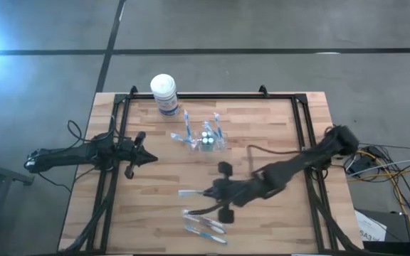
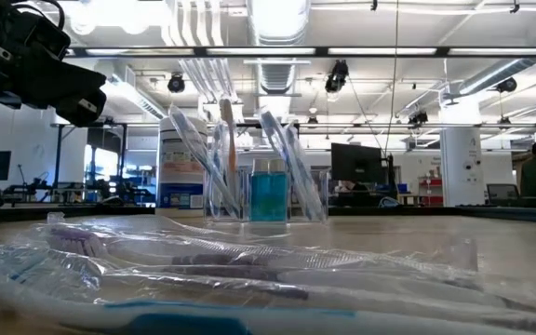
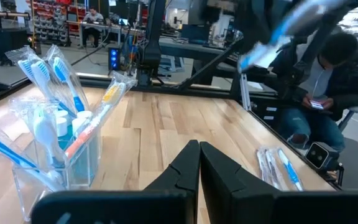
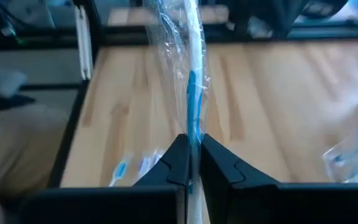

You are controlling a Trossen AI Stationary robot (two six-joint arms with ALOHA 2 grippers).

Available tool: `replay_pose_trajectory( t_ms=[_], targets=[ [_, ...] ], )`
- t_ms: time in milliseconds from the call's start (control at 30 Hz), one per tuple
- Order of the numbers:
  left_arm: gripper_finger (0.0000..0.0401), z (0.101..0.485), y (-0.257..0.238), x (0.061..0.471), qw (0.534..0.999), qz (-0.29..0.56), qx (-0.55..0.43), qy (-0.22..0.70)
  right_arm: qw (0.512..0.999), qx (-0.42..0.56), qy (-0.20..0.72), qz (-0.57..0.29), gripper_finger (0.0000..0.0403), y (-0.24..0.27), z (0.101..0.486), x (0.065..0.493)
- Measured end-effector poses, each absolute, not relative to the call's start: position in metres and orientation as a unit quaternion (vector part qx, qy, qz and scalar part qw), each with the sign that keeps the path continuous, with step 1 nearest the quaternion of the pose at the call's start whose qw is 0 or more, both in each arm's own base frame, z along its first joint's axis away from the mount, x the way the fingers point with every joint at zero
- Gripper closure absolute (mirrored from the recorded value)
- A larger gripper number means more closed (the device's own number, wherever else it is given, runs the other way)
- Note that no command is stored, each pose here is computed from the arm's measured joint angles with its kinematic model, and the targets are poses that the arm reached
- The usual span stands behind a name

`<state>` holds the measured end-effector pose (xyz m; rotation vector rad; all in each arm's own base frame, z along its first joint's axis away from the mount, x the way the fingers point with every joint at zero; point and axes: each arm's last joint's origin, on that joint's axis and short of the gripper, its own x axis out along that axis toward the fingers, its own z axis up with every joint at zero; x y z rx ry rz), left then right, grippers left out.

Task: Pick & Place toothbrushing station
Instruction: Put the blue toothbrush in the transparent organizer

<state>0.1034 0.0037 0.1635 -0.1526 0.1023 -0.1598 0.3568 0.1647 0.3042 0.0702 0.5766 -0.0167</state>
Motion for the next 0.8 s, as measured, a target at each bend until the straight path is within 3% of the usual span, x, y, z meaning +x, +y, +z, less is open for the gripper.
replay_pose_trajectory(
  t_ms=[300, 500, 800],
  targets=[
    [0.0385, 0.163, 0.004, 0.104, 0.993, -0.080, -0.075, 0.052, 0.990, 0.044, 0.129, -0.023, 0.0389, 0.124, 0.316, 0.282],
    [0.0385, 0.163, 0.004, 0.104, 0.993, -0.080, -0.071, 0.052, 0.996, 0.070, 0.017, -0.056, 0.0389, 0.094, 0.298, 0.227],
    [0.0385, 0.163, 0.004, 0.104, 0.993, -0.080, -0.063, 0.051, 0.987, 0.108, -0.065, -0.095, 0.0390, 0.062, 0.242, 0.168]
  ],
)
